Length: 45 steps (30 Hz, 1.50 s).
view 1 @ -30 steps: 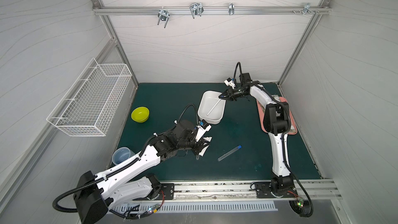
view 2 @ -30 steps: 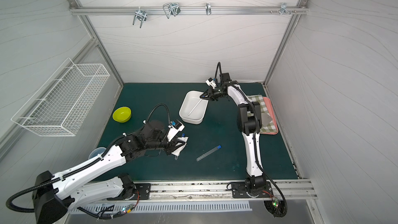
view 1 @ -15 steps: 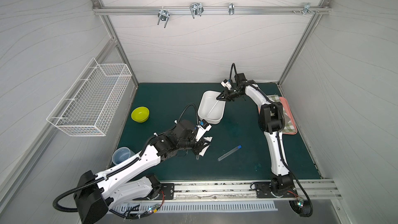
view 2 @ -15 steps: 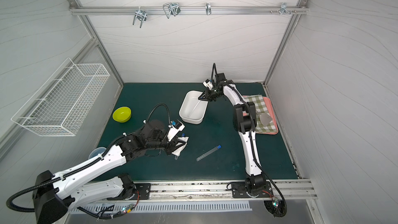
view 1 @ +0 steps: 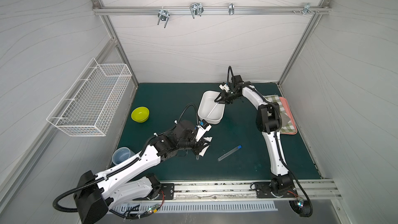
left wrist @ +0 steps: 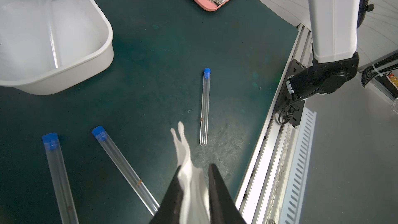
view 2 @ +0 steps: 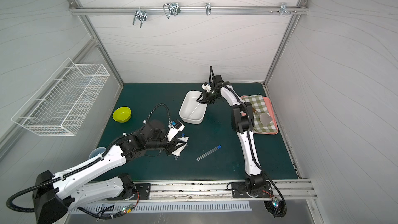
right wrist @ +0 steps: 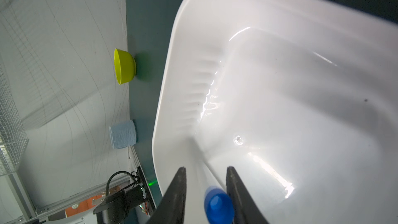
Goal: Wipe the exteriors of test tubes
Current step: Place the test tube in the storage box, then pick up the test tube at the center of the board.
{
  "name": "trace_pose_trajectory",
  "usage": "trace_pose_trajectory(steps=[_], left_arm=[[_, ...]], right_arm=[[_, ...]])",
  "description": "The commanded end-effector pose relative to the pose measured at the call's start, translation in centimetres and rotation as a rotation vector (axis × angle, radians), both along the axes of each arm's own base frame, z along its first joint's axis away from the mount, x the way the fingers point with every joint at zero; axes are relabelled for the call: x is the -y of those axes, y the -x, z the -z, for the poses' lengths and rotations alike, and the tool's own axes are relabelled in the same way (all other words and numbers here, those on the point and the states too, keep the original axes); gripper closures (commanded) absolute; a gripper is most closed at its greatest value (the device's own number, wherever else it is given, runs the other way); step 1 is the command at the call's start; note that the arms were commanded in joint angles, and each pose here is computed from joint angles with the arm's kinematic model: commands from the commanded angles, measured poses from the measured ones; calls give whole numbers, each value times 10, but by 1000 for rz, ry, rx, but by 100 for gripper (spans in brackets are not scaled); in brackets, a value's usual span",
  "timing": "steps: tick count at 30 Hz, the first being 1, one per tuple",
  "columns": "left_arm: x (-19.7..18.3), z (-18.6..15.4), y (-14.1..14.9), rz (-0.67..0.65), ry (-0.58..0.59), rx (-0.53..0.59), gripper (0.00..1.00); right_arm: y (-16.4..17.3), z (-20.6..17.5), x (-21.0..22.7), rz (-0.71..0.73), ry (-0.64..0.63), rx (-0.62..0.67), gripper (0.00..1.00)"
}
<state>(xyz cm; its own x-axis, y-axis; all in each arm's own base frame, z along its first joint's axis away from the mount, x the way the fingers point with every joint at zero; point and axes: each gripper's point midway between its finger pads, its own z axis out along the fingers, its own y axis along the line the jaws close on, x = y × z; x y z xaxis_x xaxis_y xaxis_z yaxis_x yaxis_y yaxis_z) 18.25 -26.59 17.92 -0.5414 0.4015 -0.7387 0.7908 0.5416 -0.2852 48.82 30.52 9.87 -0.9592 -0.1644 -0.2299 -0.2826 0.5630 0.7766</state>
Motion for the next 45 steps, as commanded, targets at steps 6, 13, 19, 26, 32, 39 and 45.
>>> trace_pose_trajectory(steps=[6,13,19,26,32,39,45], left_arm=[[2,-18,-3,-6,45,35,78],[-1,-20,-4,-17,44,44,78],[-2,-21,-3,-20,40,47,78],[-3,-23,-5,-23,40,57,78],[-2,-22,-6,-16,32,62,78],[2,-24,-7,-5,30,61,78],[3,-21,-8,-2,26,59,78]], right_arm=[[-11,-9,-10,25,-26,32,53],[-32,-25,-9,104,-10,101,41],[-45,-41,-7,157,-24,151,38],[-52,-77,-4,186,-64,216,38],[-48,-116,2,193,-102,281,38],[-24,-155,14,187,-120,319,38],[39,-157,47,205,-72,308,38]])
